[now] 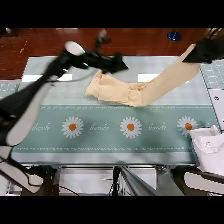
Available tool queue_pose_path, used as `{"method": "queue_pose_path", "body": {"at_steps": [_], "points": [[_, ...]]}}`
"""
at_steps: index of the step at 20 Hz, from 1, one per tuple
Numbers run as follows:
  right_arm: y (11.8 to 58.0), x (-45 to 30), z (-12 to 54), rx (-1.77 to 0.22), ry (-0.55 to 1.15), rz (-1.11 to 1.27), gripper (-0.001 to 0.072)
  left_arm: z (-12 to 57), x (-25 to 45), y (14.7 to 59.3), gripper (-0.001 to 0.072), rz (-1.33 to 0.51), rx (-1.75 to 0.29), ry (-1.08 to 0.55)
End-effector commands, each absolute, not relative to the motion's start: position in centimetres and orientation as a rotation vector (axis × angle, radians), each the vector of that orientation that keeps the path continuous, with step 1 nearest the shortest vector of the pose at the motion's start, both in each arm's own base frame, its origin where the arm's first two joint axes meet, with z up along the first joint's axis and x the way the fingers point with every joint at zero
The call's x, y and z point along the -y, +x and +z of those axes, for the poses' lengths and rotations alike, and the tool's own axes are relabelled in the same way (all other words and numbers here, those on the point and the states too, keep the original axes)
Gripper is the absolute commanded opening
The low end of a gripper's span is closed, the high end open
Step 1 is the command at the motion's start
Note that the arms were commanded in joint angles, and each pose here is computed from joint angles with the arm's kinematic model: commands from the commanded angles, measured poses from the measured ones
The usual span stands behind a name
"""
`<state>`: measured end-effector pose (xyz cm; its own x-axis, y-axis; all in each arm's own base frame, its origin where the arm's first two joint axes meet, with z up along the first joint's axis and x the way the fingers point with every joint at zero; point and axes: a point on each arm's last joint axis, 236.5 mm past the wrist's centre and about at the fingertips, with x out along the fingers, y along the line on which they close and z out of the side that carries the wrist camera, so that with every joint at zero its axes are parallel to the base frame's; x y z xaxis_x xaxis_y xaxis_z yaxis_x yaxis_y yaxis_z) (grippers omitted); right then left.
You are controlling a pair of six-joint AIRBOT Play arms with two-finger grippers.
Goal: Fold the shirts.
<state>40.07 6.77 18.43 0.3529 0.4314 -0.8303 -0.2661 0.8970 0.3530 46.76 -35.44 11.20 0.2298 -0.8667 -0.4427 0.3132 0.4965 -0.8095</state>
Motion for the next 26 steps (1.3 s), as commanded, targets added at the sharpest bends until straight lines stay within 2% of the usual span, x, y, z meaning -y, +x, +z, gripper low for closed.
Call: {"method": "queue_pose_path", "body": {"at_steps": [1, 5, 8, 12, 16, 17, 18, 19, 22, 24, 26], "points": [[41.0, -10.5, 16.4, -1.117, 0.167, 0.485, 0.0011, 21.2, 21.7, 48.4, 0.0032, -0.772, -0.782, -0.506], [43.6, -16.8, 13.7, -1.08, 0.171, 0.533, 0.0011, 28.4, 7.7, 45.3, 0.0033, -0.552, -0.627, -0.407], [45.5, -22.7, 10.8, -1.062, 0.2, 0.58, 0.0011, 30.1, 2.8, 42.0, 0.0033, -0.473, -0.614, -0.362], [47.1, -30.9, 5.4, -1.069, 0.307, 0.623, 0.0012, 29.0, 2.9, 39.2, 0.0033, -0.519, -0.705, -0.318], [46.3, -40.1, -0.3, -1.123, 0.555, 0.674, 0.0029, 28.4, 6.0, 38.8, 0.0033, -0.601, -0.729, -0.28], [46.0, -41.6, -1.3, -1.134, 0.602, 0.676, 0.0207, 28.1, 6.8, 38.7, 0.0033, -0.621, -0.742, -0.279], [45.8, -42.8, -2.0, -1.138, 0.639, 0.676, 0.043, 27.5, 7.5, 38.6, 0.0033, -0.638, -0.76, -0.278], [45.7, -43.6, -1.8, -1.131, 0.667, 0.683, 0.0462, 26.8, 8.1, 38.4, 0.0033, -0.654, -0.778, -0.281], [47.1, -44.0, 3.3, -0.982, 0.698, 0.778, 0.0485, 24.1, 9.6, 38.0, 0.0033, -0.697, -0.845, -0.283], [48.8, -41.4, 8.7, -0.858, 0.695, 0.794, 0.0484, 22.2, 10.4, 37.6, 0.0033, -0.723, -0.889, -0.288], [50.1, -36.7, 13.8, -0.748, 0.605, 0.783, 0.0482, 20.5, 10.7, 37.8, 0.0033, -0.723, -0.915, -0.307]]}}
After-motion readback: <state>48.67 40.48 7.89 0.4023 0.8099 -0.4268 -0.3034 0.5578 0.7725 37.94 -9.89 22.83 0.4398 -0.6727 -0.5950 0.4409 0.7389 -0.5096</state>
